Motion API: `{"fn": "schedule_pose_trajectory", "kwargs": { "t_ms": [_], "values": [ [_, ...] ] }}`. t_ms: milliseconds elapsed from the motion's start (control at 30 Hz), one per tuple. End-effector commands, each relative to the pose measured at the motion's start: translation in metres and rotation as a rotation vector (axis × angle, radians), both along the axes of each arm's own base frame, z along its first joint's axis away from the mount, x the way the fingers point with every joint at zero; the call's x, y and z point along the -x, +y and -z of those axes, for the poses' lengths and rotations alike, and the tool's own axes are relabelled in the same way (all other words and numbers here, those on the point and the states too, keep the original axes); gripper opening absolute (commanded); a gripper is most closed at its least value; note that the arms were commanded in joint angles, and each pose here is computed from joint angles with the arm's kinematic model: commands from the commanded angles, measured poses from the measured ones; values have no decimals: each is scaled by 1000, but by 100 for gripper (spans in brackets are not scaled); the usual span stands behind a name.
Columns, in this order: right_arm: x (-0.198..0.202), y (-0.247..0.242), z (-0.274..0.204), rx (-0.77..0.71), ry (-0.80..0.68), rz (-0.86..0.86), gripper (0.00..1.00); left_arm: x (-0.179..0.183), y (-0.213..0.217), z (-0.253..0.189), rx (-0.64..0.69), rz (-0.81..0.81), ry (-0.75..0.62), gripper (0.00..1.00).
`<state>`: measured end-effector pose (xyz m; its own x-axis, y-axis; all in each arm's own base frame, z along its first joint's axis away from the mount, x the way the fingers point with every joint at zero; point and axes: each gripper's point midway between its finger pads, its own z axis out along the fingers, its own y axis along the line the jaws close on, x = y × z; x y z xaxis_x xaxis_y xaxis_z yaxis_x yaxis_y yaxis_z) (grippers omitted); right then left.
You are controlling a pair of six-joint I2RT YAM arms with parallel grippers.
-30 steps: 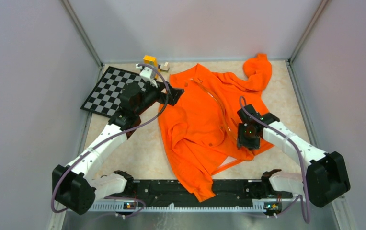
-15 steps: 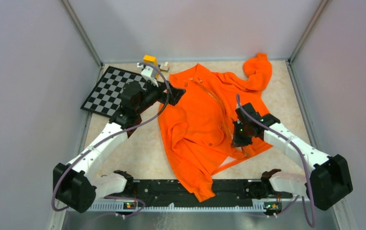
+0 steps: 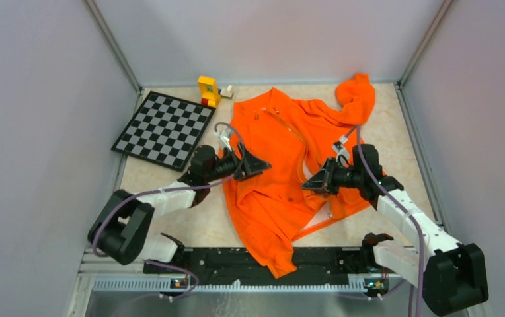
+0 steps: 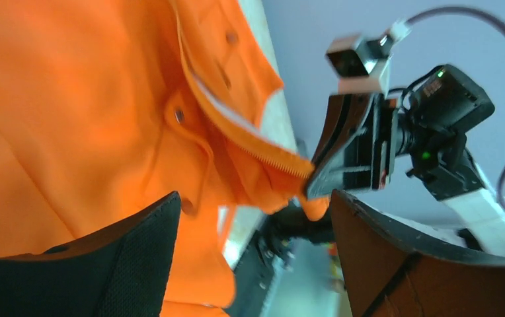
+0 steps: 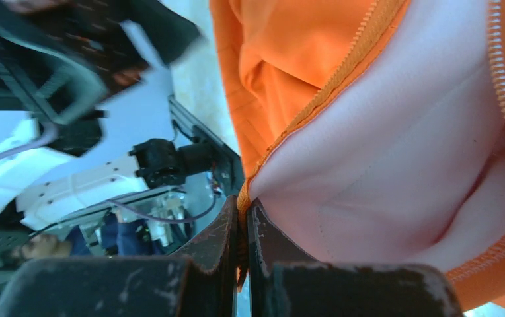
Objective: Zip up the jacket
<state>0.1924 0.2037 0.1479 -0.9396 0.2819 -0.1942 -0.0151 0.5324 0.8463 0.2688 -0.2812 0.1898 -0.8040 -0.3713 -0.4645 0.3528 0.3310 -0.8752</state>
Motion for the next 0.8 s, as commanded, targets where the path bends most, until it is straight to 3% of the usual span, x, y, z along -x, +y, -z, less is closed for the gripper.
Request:
{"fn": "schedule_pose_trajectory", "kwargs": {
  "t_ms": [0,133,400,633,667,767],
  "values": [
    [-7,8,-41,-193,-111,-19,0,52,-40,-32,277,204,92,85],
    [-9,9,-45,-254,-116,19,0,86,-74,-28,361,297,93,79],
    [-11,3,-39,-228,-102,84,0,104,-103,-9,454,295,11,70],
    [-8,1,-31,-211,-91,95,0,101,-114,-7,476,292,21,49],
    [-9,0,-31,-207,-98,95,0,102,-116,-9,475,290,14,49],
    [-9,-2,-26,-178,-92,102,0,106,-120,-10,453,293,10,62]
  ]
}}
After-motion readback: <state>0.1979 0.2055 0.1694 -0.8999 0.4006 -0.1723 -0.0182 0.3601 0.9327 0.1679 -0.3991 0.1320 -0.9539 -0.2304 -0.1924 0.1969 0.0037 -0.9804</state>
